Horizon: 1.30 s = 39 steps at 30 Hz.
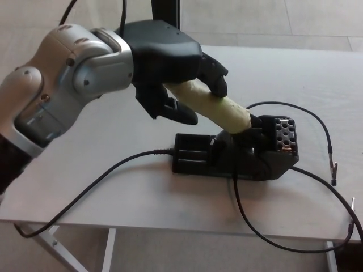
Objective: Use the left hand of the robot to grab the soldering gun kept on the middle of the table and pull it out of its base and keep it on the left side of the base
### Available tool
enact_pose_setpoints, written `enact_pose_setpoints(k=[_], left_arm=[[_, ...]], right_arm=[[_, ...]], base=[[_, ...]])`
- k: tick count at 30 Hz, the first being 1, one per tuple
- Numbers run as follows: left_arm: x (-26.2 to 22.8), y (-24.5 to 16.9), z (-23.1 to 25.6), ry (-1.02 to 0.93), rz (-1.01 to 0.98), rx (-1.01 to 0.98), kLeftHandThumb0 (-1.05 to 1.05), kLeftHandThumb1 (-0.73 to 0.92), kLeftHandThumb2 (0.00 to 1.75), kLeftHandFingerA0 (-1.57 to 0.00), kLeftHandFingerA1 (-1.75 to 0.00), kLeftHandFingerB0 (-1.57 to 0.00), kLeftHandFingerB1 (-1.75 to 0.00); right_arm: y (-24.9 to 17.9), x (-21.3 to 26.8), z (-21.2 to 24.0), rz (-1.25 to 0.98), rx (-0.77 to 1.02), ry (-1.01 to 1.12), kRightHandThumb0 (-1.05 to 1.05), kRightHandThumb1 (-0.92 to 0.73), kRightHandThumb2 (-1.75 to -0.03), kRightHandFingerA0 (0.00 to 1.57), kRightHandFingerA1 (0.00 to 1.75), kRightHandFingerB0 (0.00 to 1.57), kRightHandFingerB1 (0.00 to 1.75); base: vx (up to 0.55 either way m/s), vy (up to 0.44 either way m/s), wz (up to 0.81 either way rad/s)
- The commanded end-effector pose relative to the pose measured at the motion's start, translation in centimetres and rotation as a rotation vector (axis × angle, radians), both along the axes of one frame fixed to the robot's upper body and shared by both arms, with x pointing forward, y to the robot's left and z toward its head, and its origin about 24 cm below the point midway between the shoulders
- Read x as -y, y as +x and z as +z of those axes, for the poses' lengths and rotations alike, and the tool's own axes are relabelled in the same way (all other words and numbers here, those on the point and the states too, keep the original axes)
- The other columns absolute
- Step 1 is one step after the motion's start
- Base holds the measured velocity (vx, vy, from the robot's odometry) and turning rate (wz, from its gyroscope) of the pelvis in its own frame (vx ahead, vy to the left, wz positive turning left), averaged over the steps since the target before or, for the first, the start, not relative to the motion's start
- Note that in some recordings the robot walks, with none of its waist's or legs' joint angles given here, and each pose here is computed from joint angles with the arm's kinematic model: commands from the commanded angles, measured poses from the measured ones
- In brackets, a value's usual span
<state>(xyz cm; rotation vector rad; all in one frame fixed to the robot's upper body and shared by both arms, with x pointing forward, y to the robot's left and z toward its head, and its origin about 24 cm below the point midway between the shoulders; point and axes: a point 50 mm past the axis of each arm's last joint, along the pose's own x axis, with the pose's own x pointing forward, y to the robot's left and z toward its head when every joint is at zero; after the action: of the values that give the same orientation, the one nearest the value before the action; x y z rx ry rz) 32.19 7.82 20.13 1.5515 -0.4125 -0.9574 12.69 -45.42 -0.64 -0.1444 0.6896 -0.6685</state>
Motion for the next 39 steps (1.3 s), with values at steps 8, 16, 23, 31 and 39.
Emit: enact_pose_setpoints(k=[8, 16, 23, 31, 39], left_arm=[[0.2, -0.2, -2.3, 0.015, -0.022, -0.012, -0.86, 0.74, 0.88, -0.41, -0.65, -0.36, -0.52], [-0.1, -0.2, -2.8, 0.033, -0.003, 0.016, -0.78, 0.88, 0.66, -0.38, -0.63, -0.39, -0.49], [-0.7, -0.4, -6.0, 0.047, -0.036, 0.110, -0.71, 0.79, 0.64, -0.47, -0.64, -0.49, -0.48], [-0.4, 0.1, -6.8, 0.106, -0.113, 0.286, -0.60, 0.74, 0.62, -0.58, -0.63, -0.56, -0.48], [-0.3, 0.3, -6.9, 0.067, -0.153, 0.484, -0.30, 0.59, 0.63, -0.90, -1.17, -0.66, -0.59]], right_arm=[[0.2, 0.5, 0.8, -0.010, 0.012, -0.023, -1.05, -0.59, -0.85, 0.52, 1.60, 0.00, 1.37], [0.7, 0.5, 0.9, -0.011, 0.027, -0.016, -1.05, -0.60, -0.84, 0.51, 1.60, 0.00, 1.36], [1.0, 0.4, 1.0, -0.011, 0.044, -0.005, -0.68, -0.12, -1.04, 0.89, 1.22, 0.04, 0.78], [1.5, 0.3, 1.3, 0.013, 0.041, -0.033, -0.65, -0.26, -1.13, 1.04, 1.28, 0.03, 0.76], [1.5, 0.4, 1.4, 0.007, 0.035, -0.053, -1.01, -0.45, -1.11, 1.16, 1.29, 0.00, 1.57]], base=[[0.00, 0.000, 0.00], [0.00, 0.000, 0.00], [0.00, 0.000, 0.00], [0.00, 0.000, 0.00], [0.00, 0.000, 0.00]])
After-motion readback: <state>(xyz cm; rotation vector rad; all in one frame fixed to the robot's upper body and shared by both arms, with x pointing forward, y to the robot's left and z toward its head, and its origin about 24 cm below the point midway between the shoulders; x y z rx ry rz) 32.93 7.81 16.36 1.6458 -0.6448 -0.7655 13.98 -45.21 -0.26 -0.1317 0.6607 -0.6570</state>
